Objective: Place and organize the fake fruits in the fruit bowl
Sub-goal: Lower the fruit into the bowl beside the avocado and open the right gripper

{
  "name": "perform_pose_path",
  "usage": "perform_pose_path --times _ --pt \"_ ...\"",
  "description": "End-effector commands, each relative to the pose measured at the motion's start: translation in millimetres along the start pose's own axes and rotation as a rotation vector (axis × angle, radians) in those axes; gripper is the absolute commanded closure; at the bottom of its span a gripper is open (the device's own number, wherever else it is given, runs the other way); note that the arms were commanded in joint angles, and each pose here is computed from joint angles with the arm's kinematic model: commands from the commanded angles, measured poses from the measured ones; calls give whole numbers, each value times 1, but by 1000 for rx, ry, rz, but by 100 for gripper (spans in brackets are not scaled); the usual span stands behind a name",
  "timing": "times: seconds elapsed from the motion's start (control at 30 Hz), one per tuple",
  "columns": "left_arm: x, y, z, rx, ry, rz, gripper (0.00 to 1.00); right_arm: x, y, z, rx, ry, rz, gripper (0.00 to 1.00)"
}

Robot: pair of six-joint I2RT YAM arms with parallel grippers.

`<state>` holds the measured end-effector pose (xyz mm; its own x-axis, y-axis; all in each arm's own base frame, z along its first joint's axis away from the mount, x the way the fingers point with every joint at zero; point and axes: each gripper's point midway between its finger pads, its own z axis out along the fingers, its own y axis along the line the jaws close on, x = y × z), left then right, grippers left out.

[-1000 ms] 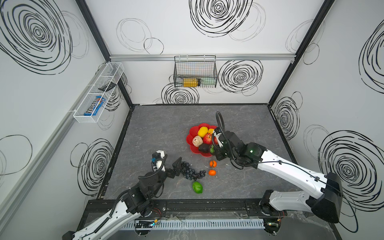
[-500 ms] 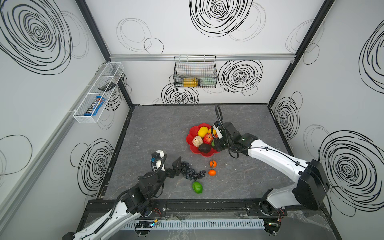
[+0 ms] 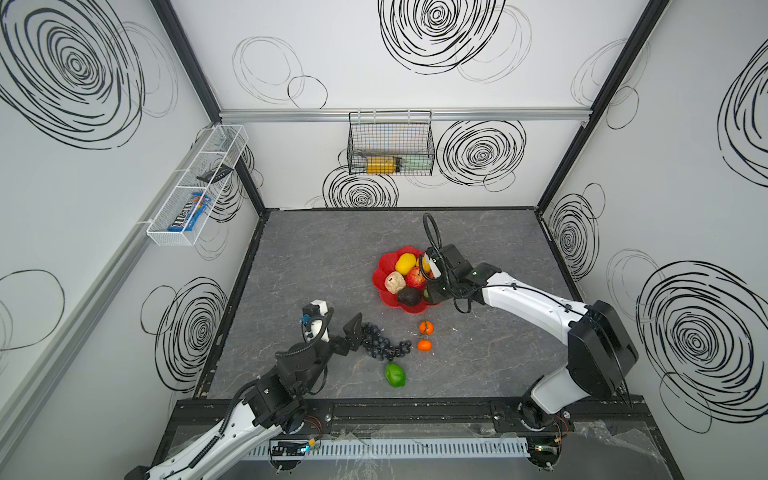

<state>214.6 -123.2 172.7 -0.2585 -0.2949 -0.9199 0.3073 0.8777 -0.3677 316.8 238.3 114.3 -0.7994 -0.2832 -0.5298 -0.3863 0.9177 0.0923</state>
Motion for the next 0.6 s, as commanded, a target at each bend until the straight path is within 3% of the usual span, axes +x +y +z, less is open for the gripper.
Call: perform_pose_path --times 0.0,0.57 --pt "-3 -1 1 7 -14 -19 4 -6 0 -4 -3 -23 7 96" --pt "-4 -2 0 12 -14 -22 4 4 3 15 -24 -2 23 96"
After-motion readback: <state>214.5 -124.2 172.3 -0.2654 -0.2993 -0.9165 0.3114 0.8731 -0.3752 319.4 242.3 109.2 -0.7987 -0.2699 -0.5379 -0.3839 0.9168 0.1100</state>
